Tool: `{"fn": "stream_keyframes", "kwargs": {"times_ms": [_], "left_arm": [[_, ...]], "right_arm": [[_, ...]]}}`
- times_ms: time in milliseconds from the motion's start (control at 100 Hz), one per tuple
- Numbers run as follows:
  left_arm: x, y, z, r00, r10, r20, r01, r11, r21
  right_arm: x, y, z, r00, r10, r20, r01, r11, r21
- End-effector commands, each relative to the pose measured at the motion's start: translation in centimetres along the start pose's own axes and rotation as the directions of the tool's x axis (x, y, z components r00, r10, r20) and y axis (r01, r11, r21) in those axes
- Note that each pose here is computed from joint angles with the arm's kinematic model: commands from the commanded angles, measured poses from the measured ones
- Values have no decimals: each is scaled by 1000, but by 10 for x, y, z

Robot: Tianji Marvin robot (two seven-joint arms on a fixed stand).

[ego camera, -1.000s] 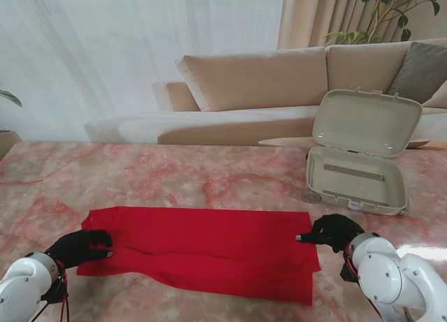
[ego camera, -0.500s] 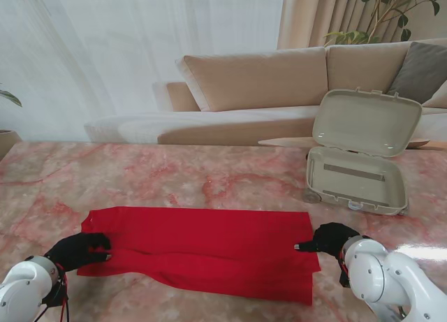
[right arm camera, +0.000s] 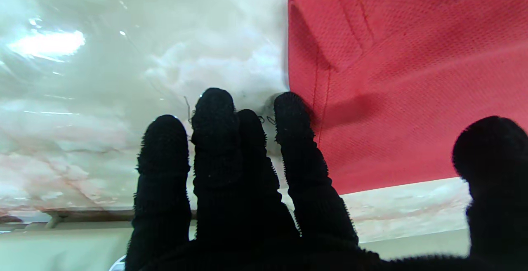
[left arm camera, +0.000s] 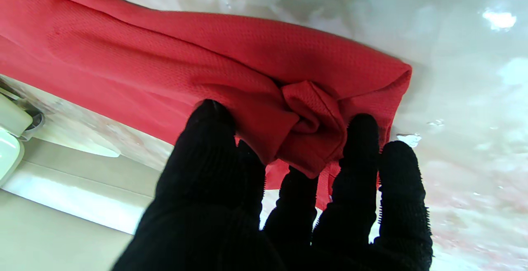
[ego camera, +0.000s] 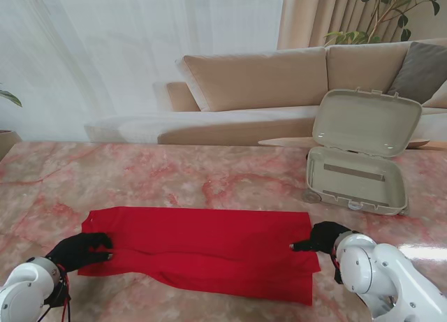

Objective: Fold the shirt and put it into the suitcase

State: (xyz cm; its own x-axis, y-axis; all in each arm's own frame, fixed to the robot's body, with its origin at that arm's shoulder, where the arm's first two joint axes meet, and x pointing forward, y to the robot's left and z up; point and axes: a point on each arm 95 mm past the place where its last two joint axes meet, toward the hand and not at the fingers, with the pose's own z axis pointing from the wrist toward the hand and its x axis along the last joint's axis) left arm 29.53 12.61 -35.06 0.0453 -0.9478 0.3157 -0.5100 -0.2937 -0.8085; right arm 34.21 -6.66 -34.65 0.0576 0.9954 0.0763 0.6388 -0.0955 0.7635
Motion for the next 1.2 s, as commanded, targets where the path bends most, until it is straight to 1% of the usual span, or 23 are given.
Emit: {"fn": "stream_keyframes", "kwargs": {"times_ms": [0, 180, 310, 420, 650, 830, 1050, 1190], "left_arm": [[-4, 19, 0, 1000, -17, 11, 17, 999, -46], [-5, 22, 2, 1000, -28, 11, 29, 998, -57], [-5, 24, 2, 999, -32, 14, 33, 998, -60], [-6, 24, 1, 999, -33, 18, 34, 998, -60], [-7, 23, -1, 999, -33, 25, 35, 998, -51], [-9, 24, -1, 999, -36, 30, 37, 998, -42], [-11, 25, -2, 999, -40, 35, 41, 998, -39], [-12, 25, -2, 998, -43, 38, 44, 998, -41]], "right_arm": [[-4, -20, 6, 1000, 12, 12, -13, 997, 78], [1, -25, 12, 997, 79, -5, -78, 989, 122], [3, -26, 13, 997, 72, -12, -70, 989, 129], [3, -22, 10, 998, 65, -13, -64, 992, 108], [2, -9, 1, 999, 34, -1, -34, 999, 13], [0, 2, -3, 1000, 10, 21, -9, 999, -39], [-6, 9, 0, 998, -13, 65, 16, 999, -43], [-11, 8, 4, 996, -18, 89, 19, 1000, -18]]}}
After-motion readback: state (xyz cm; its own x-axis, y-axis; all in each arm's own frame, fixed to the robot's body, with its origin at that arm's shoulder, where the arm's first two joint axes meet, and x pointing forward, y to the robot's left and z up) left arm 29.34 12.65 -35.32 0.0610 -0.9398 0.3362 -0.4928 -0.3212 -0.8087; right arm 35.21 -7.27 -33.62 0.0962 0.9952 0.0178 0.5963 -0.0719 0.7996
